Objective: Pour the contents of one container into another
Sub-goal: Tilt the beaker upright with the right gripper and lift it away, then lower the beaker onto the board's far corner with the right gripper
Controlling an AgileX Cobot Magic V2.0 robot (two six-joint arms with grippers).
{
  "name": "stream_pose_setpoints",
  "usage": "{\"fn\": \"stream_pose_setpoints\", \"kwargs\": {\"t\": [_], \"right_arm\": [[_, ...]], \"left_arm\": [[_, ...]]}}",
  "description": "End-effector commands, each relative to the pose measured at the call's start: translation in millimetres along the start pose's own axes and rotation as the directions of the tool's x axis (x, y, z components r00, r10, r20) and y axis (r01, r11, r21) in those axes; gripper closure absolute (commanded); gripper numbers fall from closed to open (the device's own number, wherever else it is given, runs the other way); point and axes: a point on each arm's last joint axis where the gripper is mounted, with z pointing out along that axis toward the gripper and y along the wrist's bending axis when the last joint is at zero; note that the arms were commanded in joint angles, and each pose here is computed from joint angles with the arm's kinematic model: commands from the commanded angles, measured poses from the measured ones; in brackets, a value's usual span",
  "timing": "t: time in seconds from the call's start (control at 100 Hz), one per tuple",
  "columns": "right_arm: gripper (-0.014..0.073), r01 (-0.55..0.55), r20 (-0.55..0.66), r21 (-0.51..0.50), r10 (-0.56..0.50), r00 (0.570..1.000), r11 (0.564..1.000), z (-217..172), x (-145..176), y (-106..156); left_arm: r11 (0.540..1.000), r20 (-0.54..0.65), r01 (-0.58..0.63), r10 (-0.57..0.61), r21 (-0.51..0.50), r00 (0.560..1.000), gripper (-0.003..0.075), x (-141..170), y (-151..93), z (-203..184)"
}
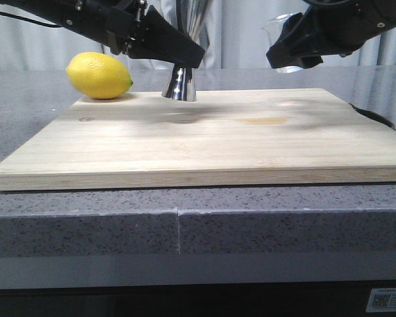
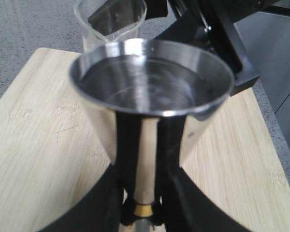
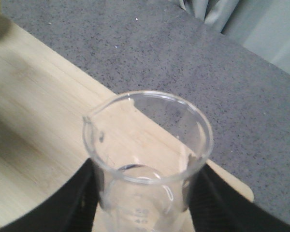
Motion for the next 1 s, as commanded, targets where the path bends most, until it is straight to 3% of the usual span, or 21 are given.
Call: {"fn": "stream_pose_setpoints", "kwargs": {"t": [0.0,0.18,0.54,0.99], "right_arm": [[0.0442,-0.043,0.158,0.031,0.038,0.987,0.999,-8,-19,-11],[0.0442,-0.091,0.167,0.060,0.080,0.983,0.994,-10,-4,-21],[0.0442,-0.143,0.239,0.017,0.135,0.962,0.990,-17,21,-5],[0.0442,-0.193,0.273,0.023,0.179,0.945,0.981,-8,38,-9]], "left_arm": [[0.998,0.128,-0.053,0.049,0.030,0.991,0.0678,-40,-17,-19],[0.998,0.128,-0.053,0.049,0.030,0.991,0.0678,-40,-17,-19],[0.998,0.128,-0.053,0.049,0.030,0.991,0.0678,-40,-17,-19],[0.998,0.129,-0.053,0.049,0.029,0.990,0.0678,-41,-17,-19]]}}
